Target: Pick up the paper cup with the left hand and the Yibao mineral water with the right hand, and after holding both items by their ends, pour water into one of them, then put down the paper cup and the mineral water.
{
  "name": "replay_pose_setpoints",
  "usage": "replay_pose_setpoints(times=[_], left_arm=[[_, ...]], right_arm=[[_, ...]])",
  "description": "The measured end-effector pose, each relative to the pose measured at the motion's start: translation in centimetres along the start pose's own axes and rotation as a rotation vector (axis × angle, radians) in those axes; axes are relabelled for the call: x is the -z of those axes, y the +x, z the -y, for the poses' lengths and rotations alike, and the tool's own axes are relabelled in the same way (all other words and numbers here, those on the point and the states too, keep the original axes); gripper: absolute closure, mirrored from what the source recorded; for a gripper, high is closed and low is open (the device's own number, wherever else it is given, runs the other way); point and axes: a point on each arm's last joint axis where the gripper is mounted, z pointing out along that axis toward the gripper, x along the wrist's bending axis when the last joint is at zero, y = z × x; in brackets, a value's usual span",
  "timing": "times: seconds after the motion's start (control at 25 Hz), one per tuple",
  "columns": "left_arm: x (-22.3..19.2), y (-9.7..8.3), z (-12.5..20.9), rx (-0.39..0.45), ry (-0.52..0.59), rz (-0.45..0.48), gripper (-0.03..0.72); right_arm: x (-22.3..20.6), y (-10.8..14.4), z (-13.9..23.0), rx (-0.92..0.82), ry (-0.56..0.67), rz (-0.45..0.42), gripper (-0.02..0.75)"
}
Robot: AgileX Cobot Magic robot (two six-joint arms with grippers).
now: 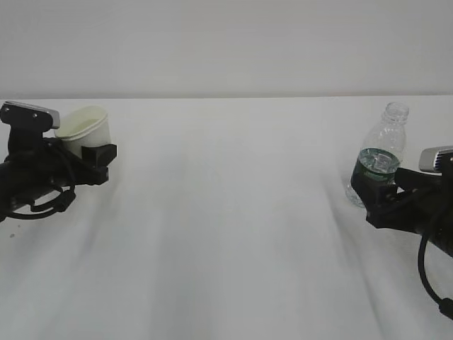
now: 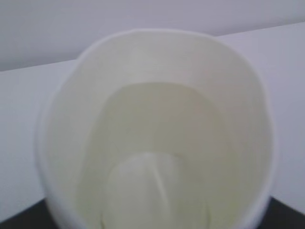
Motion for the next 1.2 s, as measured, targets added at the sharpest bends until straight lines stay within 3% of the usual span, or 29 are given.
replay_pose_setpoints(times=[0.48,1.2], left_arm=[[0.4,2.1,0.0,0.018,-0.004,-0.062,0.271],[-0.2,2.3,2.0,0.042,-0.016,-0.058,0.271]], right_arm=[[0.0,0.0,0.0,-0.001,0.0,0.0,0.146],[0.0,0.0,0.0,0.0,0.0,-0.004,0.146]])
